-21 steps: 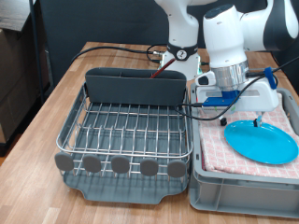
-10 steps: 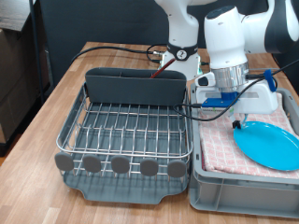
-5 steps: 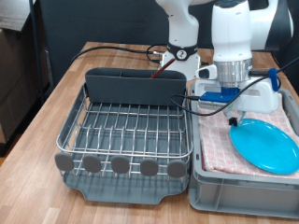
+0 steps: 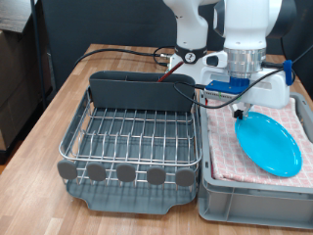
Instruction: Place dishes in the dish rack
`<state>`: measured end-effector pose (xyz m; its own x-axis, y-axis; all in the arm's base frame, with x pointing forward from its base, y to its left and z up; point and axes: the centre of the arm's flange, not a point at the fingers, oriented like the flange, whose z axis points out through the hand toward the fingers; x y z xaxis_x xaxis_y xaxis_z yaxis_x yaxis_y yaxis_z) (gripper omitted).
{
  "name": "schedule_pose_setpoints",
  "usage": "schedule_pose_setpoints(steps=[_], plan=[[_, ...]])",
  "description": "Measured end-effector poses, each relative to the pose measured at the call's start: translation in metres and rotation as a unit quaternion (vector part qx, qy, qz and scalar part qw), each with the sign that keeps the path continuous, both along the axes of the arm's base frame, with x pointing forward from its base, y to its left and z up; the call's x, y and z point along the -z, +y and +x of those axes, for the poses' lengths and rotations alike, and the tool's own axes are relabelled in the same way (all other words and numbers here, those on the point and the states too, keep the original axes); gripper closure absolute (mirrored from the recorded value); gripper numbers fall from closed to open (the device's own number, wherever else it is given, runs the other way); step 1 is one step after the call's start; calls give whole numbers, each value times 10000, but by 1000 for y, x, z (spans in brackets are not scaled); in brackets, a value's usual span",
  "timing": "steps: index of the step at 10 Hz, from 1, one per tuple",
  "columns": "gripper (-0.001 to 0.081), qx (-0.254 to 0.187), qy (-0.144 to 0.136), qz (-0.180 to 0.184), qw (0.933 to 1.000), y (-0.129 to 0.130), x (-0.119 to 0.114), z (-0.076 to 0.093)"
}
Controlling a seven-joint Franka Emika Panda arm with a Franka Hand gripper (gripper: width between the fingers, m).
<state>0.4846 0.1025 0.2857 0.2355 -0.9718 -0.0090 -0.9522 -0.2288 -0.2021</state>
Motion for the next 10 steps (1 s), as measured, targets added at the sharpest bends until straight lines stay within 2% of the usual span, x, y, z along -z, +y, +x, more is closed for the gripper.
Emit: schedule_pose_setpoints(steps=[4,8,10], plan=[[787,-139,244,-392,9988,-5,-32,-6],[787,-206,400,-739,9963,-8,-75,-7],[787,-216,429,-772,9959,-8,-79,-8]])
